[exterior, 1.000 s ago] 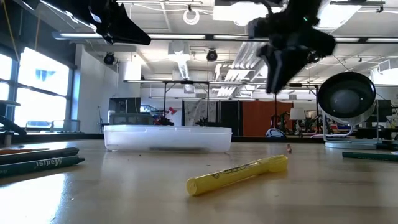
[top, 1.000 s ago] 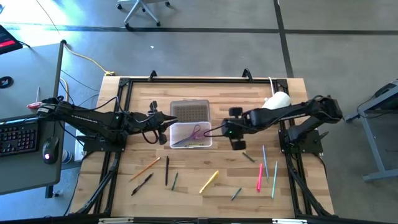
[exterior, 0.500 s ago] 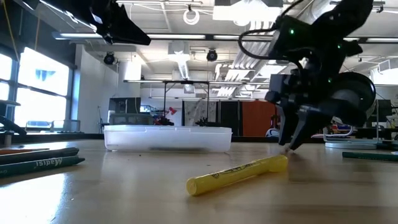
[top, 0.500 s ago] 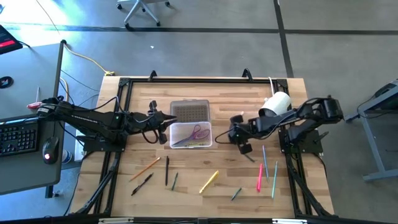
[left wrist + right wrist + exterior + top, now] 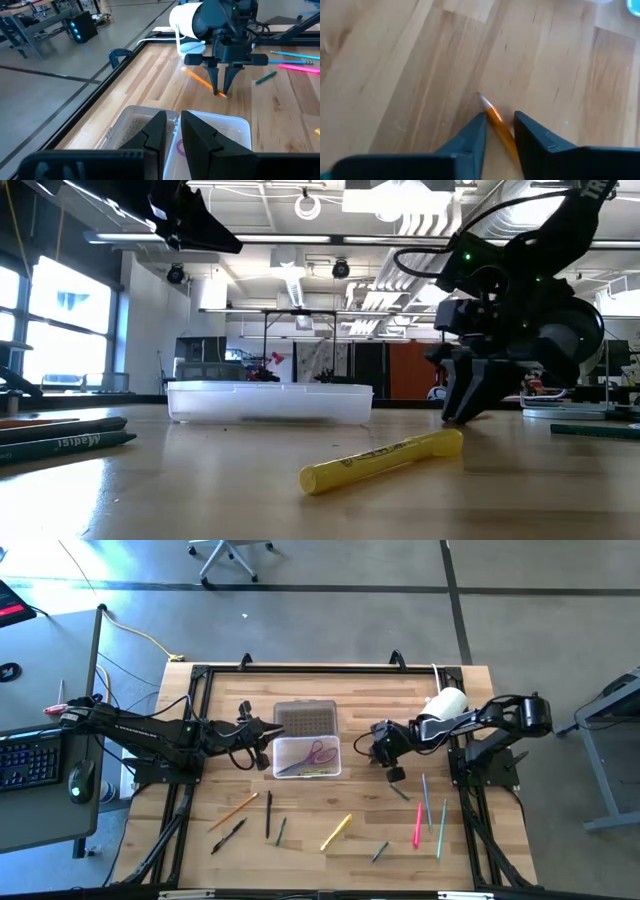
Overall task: Pick & place school supplies into a supply box
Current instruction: Put the right orange pencil into the black box
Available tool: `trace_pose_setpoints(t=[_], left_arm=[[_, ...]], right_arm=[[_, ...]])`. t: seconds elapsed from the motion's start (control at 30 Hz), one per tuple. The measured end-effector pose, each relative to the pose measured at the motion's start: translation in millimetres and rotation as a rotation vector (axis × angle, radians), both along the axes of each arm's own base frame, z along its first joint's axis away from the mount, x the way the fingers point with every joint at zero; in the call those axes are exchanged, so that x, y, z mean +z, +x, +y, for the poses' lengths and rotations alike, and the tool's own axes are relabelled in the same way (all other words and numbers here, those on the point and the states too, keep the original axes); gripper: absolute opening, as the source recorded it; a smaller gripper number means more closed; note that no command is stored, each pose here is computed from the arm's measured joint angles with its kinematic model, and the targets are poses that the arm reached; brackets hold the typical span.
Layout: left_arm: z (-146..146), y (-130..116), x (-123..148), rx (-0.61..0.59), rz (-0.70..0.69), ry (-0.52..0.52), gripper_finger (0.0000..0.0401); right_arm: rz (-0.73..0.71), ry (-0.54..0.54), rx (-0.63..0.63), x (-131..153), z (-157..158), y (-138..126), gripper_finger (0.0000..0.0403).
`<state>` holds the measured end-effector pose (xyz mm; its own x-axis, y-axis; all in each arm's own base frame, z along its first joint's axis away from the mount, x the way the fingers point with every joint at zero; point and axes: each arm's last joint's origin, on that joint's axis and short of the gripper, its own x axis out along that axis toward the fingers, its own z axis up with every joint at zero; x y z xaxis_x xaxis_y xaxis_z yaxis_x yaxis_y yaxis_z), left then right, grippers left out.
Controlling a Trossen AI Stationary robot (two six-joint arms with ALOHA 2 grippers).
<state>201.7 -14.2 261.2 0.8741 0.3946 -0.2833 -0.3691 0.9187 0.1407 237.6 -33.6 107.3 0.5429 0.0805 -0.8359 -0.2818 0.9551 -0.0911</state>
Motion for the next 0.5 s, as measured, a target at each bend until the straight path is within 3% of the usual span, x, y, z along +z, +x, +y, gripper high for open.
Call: trace_pose_setpoints(t=[0.13,0.27,0.5], left_arm=[[0,0,0,0.0,0.0,0.0,0.0092],[0,0,0,0.0,0.0,0.0,0.0092],[0,0,0,-0.005,0.0,-0.002,0.0092]], right_arm=[[-0.031,0.117,-0.029,-8,-2,7,0.0016],[-0.089,0.226,-0.135,-10,4,17,0.0013],[-0.116,0.18,-0.232,-8,19,22,0.0011]])
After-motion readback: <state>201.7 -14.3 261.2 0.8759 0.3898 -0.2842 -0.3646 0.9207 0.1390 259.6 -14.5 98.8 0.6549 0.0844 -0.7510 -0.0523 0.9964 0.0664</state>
